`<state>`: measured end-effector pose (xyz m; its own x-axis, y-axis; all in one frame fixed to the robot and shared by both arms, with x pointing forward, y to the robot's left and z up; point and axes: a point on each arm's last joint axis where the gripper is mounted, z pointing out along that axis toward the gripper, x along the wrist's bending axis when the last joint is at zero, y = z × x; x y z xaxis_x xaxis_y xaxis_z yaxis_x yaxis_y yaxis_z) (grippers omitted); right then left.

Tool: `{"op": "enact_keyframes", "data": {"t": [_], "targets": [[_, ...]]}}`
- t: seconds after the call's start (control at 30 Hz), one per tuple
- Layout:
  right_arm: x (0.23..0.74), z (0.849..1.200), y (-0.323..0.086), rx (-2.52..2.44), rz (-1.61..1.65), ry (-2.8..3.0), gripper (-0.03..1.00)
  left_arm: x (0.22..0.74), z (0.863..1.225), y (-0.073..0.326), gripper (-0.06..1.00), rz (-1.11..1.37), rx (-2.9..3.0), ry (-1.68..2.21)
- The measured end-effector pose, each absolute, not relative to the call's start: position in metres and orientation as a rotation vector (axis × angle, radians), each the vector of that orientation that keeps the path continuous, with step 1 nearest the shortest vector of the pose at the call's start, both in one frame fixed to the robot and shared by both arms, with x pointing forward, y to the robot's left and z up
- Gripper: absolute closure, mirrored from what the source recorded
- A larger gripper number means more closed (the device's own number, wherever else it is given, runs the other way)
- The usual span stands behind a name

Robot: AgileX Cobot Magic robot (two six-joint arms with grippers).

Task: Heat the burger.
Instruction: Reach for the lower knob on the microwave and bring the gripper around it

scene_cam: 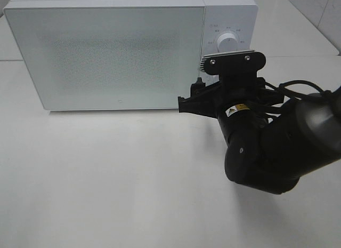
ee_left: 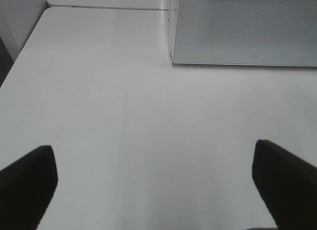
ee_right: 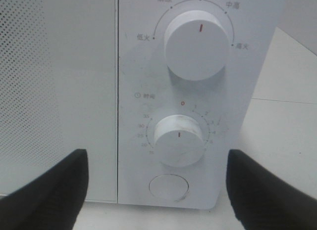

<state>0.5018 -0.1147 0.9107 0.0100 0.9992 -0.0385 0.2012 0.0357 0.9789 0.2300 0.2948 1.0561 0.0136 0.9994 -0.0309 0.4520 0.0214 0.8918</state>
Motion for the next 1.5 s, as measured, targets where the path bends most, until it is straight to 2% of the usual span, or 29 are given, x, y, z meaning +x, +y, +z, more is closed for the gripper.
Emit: {"op": "enact_keyframes", "data": {"t": [0.73,1.5], "targets": [[0.548,0.895,-0.121,1.404,1.084,1.29,0.21,0.23,1.056,0.295,-0.05,0.914,1.532,1.542],[0.559,0.885,-0.125,1.411,1.084,1.305,0.23,0.23,1.056,0.295,-0.05,0.914,1.532,1.542]]}}
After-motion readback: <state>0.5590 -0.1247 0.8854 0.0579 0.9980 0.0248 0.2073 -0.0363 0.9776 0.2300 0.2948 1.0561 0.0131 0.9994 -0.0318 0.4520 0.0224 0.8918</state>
